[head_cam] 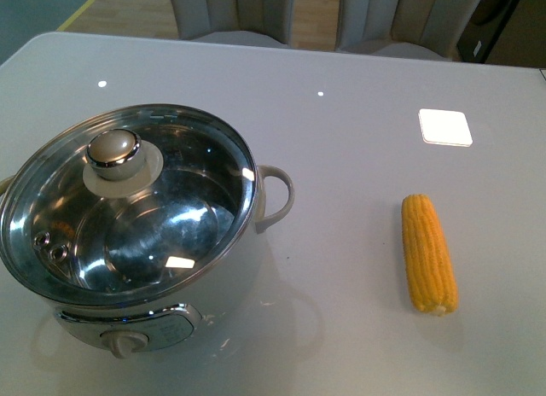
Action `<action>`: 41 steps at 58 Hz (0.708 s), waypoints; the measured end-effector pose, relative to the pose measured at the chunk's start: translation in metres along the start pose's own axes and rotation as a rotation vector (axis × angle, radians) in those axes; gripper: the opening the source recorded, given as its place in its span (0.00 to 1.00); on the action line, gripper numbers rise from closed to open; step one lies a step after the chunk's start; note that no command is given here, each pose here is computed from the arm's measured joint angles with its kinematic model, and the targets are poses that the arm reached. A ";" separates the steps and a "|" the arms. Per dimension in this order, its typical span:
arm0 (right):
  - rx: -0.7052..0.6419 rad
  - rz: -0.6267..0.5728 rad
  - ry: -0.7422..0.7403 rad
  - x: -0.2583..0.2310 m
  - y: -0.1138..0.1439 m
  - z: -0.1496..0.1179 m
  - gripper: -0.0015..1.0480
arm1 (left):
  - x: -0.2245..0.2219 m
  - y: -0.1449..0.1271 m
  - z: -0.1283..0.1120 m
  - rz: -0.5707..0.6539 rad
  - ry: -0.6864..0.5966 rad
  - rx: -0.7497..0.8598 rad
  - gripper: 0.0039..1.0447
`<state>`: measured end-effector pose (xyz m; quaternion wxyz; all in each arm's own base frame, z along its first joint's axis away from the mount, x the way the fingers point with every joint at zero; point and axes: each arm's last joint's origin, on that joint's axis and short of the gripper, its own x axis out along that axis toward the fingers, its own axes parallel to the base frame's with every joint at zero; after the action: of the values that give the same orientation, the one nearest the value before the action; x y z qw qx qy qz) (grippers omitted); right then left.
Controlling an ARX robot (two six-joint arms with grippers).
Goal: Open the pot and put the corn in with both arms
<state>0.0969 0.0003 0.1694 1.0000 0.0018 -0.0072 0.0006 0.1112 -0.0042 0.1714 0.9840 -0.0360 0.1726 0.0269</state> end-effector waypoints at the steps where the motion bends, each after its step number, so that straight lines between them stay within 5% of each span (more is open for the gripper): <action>1: 0.000 0.000 0.000 0.000 0.000 0.000 0.92 | 0.002 -0.001 0.003 -0.009 -0.004 -0.001 0.94; 19: 0.000 0.000 0.000 0.000 0.000 0.000 0.92 | 0.074 -0.027 0.039 -0.105 -0.110 0.022 0.94; 41: 0.000 0.000 0.000 0.000 0.000 0.000 0.92 | 0.163 -0.068 -0.019 -0.195 -0.020 0.102 0.94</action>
<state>0.0969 0.0003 0.1694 1.0000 0.0020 -0.0072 0.0006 0.2624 -0.0670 0.1017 0.9841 -0.0023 0.1596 -0.0775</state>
